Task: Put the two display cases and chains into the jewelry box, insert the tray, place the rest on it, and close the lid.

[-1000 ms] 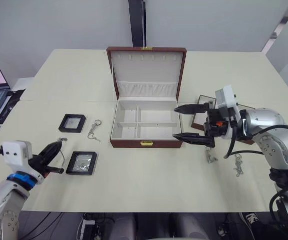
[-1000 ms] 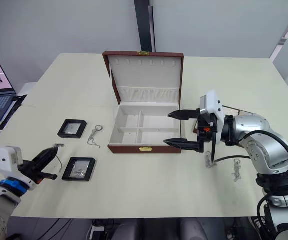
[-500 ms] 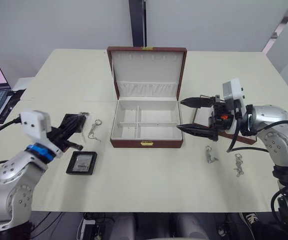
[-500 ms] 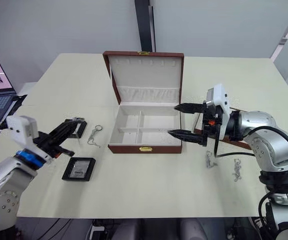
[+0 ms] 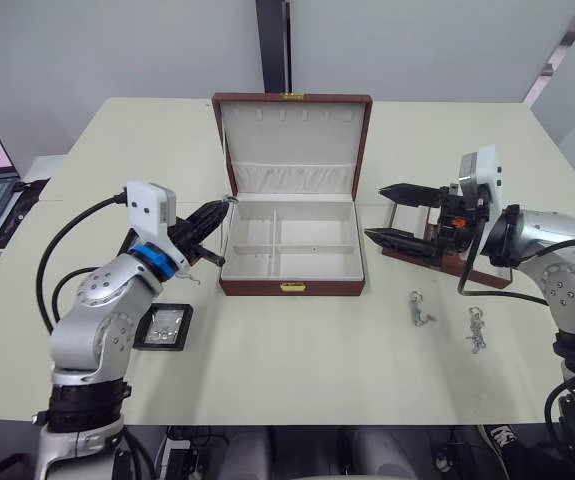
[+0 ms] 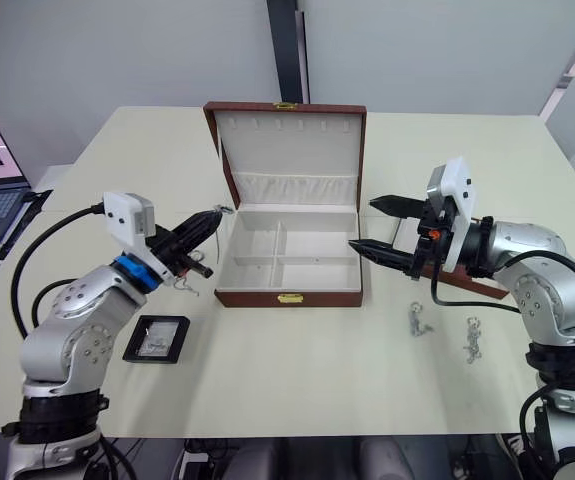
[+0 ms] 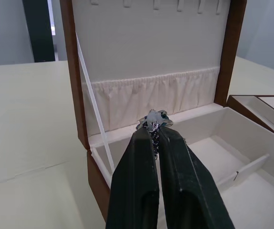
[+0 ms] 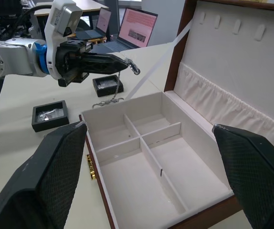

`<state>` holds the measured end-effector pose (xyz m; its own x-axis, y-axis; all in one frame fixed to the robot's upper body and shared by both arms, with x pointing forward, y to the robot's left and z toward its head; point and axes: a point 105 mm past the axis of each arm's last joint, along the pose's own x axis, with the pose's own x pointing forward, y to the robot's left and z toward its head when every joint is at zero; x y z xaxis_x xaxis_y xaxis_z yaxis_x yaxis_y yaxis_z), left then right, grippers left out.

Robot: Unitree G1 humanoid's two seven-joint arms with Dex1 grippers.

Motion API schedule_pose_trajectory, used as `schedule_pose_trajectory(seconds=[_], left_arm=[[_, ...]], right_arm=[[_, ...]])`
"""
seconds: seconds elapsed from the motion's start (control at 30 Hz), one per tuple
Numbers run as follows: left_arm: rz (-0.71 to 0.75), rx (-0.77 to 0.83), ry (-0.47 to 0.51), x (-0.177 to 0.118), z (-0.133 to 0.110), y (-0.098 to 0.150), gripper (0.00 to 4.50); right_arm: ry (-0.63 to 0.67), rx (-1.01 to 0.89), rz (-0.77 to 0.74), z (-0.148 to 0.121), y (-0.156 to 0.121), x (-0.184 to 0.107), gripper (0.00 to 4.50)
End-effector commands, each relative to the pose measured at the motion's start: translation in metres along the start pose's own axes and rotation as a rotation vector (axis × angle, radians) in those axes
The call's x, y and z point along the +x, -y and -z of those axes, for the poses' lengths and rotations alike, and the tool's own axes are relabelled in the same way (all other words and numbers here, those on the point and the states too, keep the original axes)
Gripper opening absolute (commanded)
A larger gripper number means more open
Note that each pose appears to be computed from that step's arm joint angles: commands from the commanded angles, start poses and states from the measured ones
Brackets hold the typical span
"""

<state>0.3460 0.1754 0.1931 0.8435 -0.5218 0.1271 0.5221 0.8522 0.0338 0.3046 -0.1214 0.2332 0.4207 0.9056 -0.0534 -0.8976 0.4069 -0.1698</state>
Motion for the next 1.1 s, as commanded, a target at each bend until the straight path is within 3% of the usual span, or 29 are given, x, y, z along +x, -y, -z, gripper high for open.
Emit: schedule_pose_trajectory(seconds=[0.03, 0.33, 0.67, 1.03, 1.1], left_arm=[[0.033, 0.043, 0.034, 0.013, -0.006, 0.005, 0.02], [0.036, 0.058, 0.030, 0.038, 0.002, -0.002, 0.02], [0.061, 0.041, -0.005, 0.037, 0.017, 0.003, 0.02], [0.029, 0.035, -0.003, 0.036, 0.018, -0.001, 0.02], [0.027, 0.030, -0.001, 0.036, 0.017, -0.001, 0.54]], right_arm=[[0.037, -0.042, 0.016, -0.012, -0.004, -0.004, 4.50], [0.030, -0.049, 0.049, -0.010, -0.004, -0.006, 4.50], [0.024, -0.048, 0.067, -0.006, -0.005, -0.007, 4.50], [0.020, -0.044, 0.061, -0.004, -0.005, -0.006, 4.50], [0.019, -0.042, 0.061, -0.004, -0.004, -0.006, 4.50]])
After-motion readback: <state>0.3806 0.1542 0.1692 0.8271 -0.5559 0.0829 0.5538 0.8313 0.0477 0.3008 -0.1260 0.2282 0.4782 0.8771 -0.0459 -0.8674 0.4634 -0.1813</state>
